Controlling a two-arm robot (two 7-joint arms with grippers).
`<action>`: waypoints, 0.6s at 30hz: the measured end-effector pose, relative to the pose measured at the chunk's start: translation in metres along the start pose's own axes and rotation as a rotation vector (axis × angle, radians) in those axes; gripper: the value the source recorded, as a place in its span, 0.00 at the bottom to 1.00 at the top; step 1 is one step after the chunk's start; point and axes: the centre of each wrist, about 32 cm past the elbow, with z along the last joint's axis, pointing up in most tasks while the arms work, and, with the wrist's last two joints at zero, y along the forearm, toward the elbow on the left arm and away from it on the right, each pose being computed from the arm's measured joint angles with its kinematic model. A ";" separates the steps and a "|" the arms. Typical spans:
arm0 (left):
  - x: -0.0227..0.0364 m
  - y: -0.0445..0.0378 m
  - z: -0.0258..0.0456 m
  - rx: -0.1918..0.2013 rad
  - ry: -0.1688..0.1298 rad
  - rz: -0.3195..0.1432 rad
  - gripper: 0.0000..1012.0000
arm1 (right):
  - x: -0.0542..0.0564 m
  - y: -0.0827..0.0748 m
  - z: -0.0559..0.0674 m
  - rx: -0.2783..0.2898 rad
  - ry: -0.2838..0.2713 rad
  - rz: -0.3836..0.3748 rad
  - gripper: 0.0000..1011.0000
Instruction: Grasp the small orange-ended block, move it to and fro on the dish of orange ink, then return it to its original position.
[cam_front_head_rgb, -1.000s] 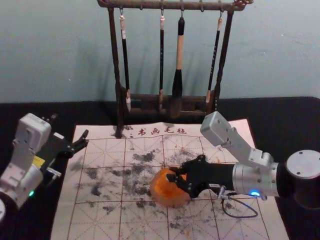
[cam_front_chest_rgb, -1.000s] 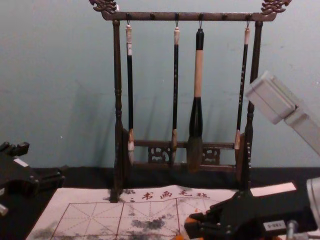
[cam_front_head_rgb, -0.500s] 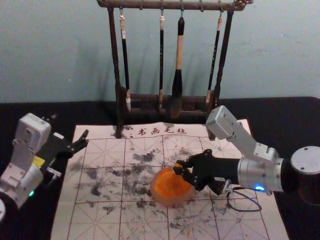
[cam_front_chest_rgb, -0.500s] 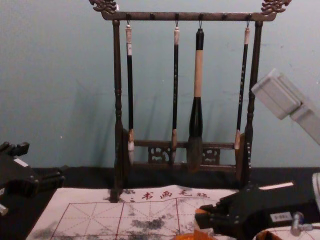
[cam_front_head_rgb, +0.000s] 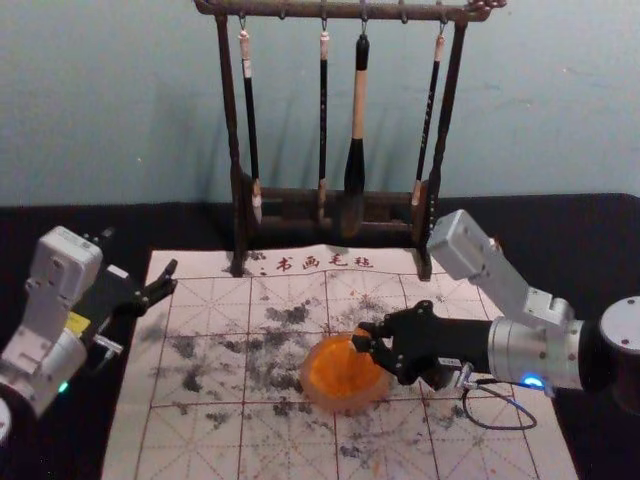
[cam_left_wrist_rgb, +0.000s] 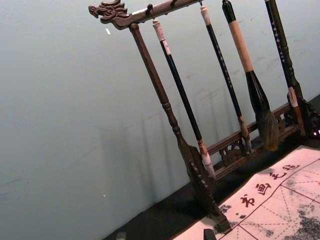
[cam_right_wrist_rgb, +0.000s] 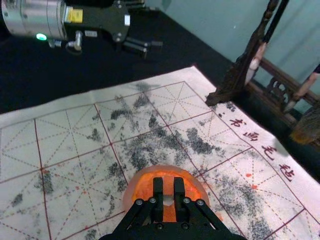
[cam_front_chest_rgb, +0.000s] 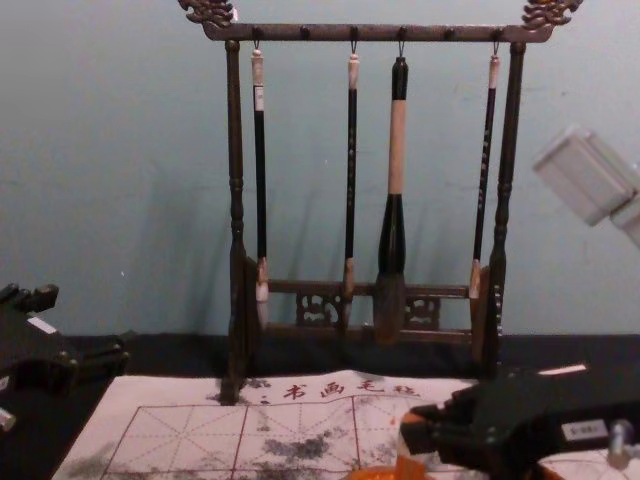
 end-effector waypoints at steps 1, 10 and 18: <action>0.0000 0.0000 0.0000 0.000 0.000 0.000 0.99 | -0.001 -0.002 0.001 0.007 0.007 -0.004 0.07; 0.0000 0.0000 0.0000 0.000 0.000 0.000 0.99 | -0.007 -0.021 0.004 0.041 0.029 -0.081 0.07; 0.0000 0.0000 0.0000 0.000 0.000 0.000 0.99 | -0.015 -0.047 0.004 0.063 0.043 -0.188 0.07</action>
